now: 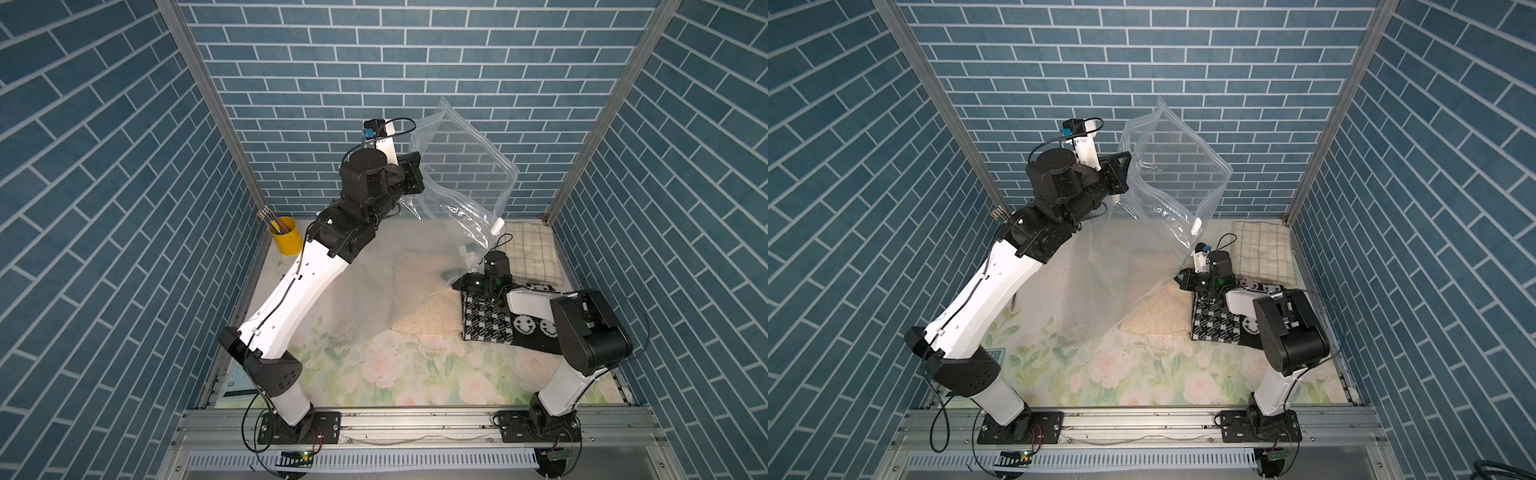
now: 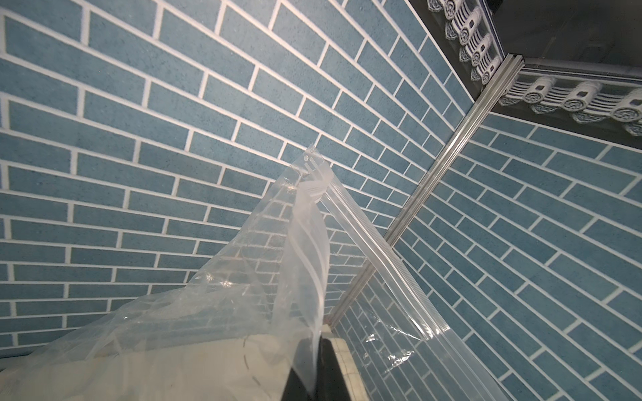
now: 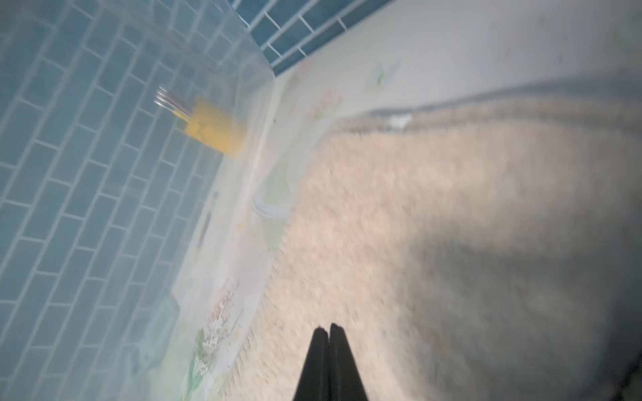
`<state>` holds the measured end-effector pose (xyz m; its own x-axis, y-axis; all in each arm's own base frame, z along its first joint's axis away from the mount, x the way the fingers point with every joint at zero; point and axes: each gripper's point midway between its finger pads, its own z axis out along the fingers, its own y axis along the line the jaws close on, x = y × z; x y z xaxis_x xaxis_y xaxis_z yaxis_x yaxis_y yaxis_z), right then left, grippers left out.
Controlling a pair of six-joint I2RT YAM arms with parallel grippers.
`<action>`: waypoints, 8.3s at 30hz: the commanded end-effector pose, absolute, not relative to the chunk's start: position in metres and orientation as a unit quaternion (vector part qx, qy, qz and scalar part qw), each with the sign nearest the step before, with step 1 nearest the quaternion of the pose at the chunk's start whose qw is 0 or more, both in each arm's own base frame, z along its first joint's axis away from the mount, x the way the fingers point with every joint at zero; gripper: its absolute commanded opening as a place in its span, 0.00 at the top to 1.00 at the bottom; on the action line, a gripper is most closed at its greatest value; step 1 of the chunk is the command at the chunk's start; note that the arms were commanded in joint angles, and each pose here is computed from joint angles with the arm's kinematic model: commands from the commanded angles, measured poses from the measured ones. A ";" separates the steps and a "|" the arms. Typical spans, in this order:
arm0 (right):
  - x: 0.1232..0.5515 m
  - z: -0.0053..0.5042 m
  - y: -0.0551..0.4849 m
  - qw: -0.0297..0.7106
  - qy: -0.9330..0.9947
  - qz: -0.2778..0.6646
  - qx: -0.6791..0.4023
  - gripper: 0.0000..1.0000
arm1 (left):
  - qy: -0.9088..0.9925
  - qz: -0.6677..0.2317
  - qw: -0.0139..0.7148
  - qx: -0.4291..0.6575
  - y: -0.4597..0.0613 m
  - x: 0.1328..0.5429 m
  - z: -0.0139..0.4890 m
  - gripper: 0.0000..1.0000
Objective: Take the scarf out of the vacuum bag
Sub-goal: Place the scarf at the center of the board, then place the vacuum bag at the center of the board, then adjust the vacuum bag at the center of the board, then reset both arms
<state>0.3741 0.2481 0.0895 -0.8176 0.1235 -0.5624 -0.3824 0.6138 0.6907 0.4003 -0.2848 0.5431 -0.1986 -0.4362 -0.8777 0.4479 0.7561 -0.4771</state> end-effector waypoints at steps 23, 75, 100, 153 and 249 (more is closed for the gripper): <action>0.377 0.226 0.154 0.502 0.835 0.225 -0.003 1.00 | 0.680 -0.354 0.642 0.001 -0.275 0.392 0.552 1.00; 0.282 0.275 -0.018 0.548 0.804 -0.098 0.211 0.71 | 0.665 -0.530 0.491 0.191 -0.501 0.433 0.382 1.00; 0.296 0.308 0.124 0.611 0.749 0.251 -0.043 0.56 | 0.633 -0.601 0.444 0.203 -0.540 0.423 0.320 0.54; 0.407 0.222 0.125 0.542 0.819 0.190 -0.013 0.01 | 0.739 -0.119 0.653 -0.116 -0.081 0.371 0.348 0.00; 0.361 0.134 0.031 0.684 0.724 -0.025 -0.084 0.01 | 0.738 0.045 0.671 -0.056 0.017 0.370 0.132 0.00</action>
